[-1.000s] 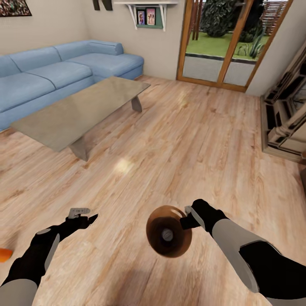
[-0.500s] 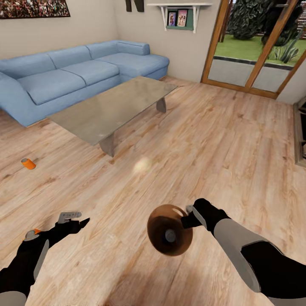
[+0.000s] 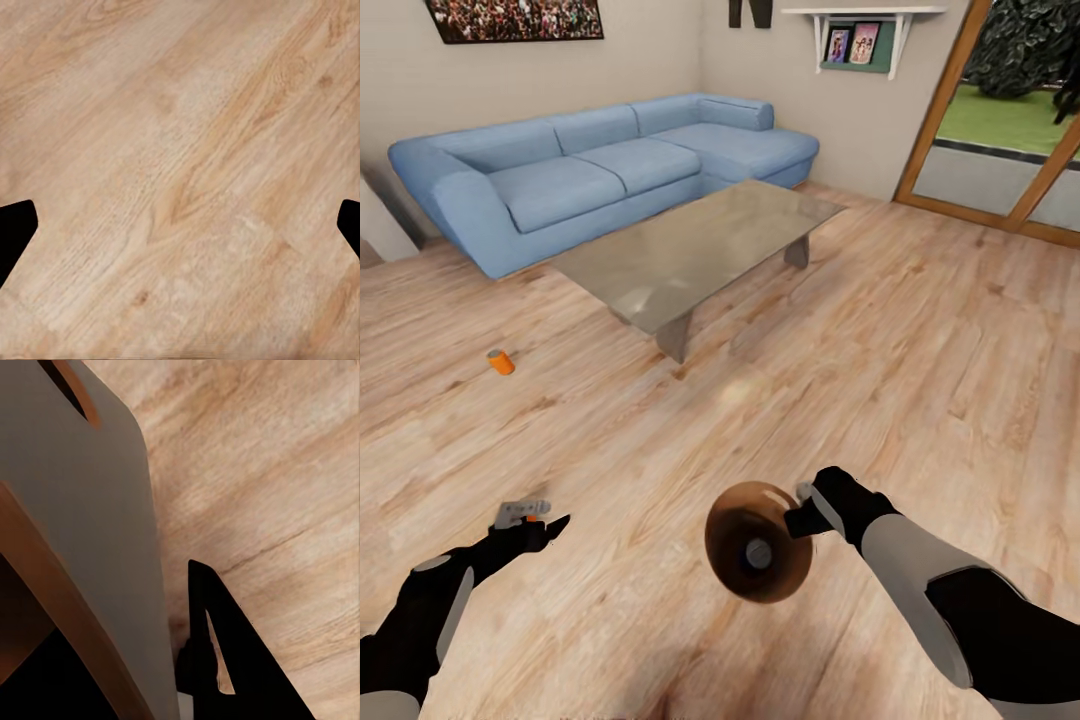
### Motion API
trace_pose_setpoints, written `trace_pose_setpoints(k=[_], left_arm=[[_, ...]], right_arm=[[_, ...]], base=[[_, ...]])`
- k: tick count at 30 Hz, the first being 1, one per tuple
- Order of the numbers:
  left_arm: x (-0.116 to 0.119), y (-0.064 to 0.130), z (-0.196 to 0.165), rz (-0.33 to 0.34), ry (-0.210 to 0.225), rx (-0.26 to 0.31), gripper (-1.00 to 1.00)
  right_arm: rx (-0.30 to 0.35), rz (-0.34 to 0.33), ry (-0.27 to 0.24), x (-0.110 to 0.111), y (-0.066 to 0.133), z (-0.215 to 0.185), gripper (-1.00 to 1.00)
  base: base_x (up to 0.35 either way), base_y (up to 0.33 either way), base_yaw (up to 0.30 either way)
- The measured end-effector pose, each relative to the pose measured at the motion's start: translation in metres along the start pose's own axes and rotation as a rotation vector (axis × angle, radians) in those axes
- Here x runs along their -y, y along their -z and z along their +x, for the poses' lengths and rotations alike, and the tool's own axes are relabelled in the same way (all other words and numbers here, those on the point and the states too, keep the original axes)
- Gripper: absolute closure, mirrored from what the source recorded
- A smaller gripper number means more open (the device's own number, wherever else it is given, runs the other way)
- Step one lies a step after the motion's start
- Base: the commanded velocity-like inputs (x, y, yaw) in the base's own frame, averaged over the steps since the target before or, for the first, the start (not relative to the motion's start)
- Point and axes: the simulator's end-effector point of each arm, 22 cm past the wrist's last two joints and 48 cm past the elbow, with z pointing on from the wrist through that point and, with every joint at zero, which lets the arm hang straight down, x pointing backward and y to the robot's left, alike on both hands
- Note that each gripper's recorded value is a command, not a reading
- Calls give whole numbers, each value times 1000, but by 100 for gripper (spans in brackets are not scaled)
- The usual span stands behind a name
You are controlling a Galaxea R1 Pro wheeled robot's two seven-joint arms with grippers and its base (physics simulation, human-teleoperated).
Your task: Put the three can of soda from the living room inside the tash can in the kitchen.
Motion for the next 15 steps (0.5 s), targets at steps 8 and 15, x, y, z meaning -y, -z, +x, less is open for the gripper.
trace_pose_setpoints(k=[8, 15], left_arm=[[0, 0, 0, 1, -1, 2, -100], [0, 0, 0, 1, -3, 4, -100]], right_arm=[[0, -1, 3, -2, 0, 0, 100], [0, 0, 3, -2, 0, 0, 100]], base=[[144, 273, 241], [224, 252, 228]])
